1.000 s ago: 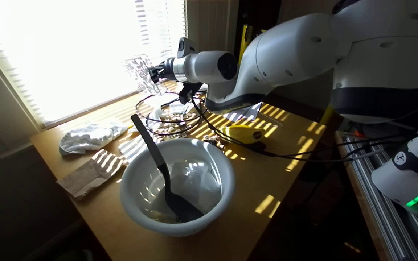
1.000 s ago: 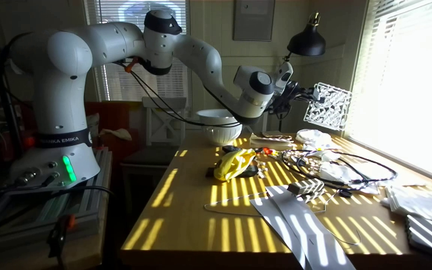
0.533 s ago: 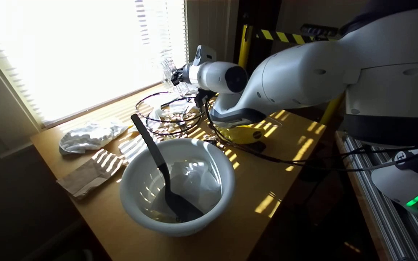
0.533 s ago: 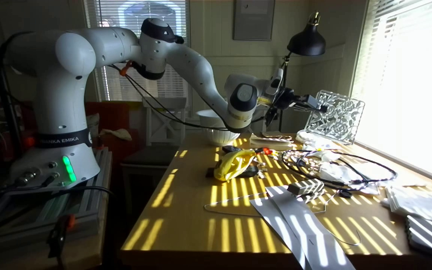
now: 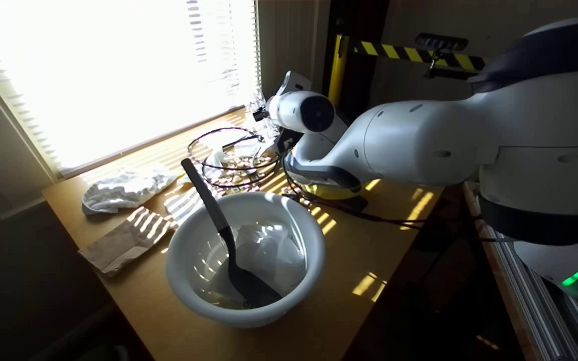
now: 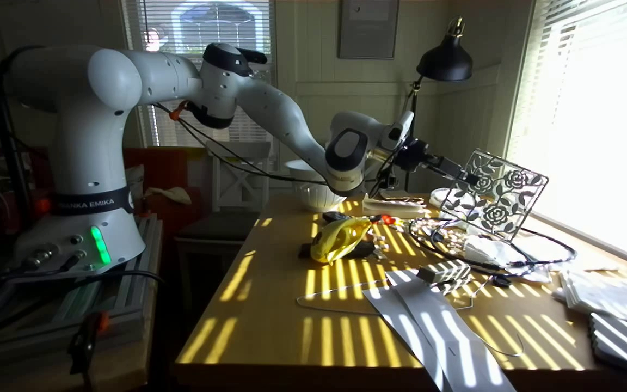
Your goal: Move the cable forward then put the white thing on it
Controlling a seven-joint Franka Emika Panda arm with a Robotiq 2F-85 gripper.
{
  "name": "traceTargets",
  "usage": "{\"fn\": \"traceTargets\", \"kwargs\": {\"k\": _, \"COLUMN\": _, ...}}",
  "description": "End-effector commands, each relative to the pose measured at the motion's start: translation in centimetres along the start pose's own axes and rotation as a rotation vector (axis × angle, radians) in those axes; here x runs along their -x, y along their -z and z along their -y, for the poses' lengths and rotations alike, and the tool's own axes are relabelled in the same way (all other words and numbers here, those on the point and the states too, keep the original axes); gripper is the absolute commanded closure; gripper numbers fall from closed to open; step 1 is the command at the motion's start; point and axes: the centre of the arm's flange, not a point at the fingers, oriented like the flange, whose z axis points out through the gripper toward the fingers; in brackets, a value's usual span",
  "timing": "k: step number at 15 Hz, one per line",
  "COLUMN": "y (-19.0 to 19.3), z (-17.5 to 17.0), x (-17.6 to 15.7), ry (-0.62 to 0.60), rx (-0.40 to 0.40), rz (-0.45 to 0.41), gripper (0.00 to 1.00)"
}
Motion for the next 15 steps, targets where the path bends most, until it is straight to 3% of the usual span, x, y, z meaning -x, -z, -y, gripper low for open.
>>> {"fn": "traceTargets", "kwargs": {"k": 1, "y": -0.5, "z": -1.4, "x": -0.7, "ry": -0.048, "rx": 0.135, "rz": -0.032, "gripper": 0.99}}
{"fn": "traceTargets", "kwargs": {"k": 8, "y": -2.8, "z": -8.9, "x": 0.3, "ry": -0.126, "rx": 0.369, "rz": 0.017, "gripper": 0.99}}
{"fn": "traceTargets", "kwargs": {"k": 10, "y": -3.0, "z": -9.8, "x": 0.6, "ry": -0.156, "rx": 0.396, "rz": 0.027, "gripper": 0.99}}
{"fn": "traceTargets", "kwargs": {"k": 15, "y": -2.7, "z": -10.5, "x": 1.0, "ry": -0.168, "rx": 0.358, "rz": 0.06, "gripper": 0.97}}
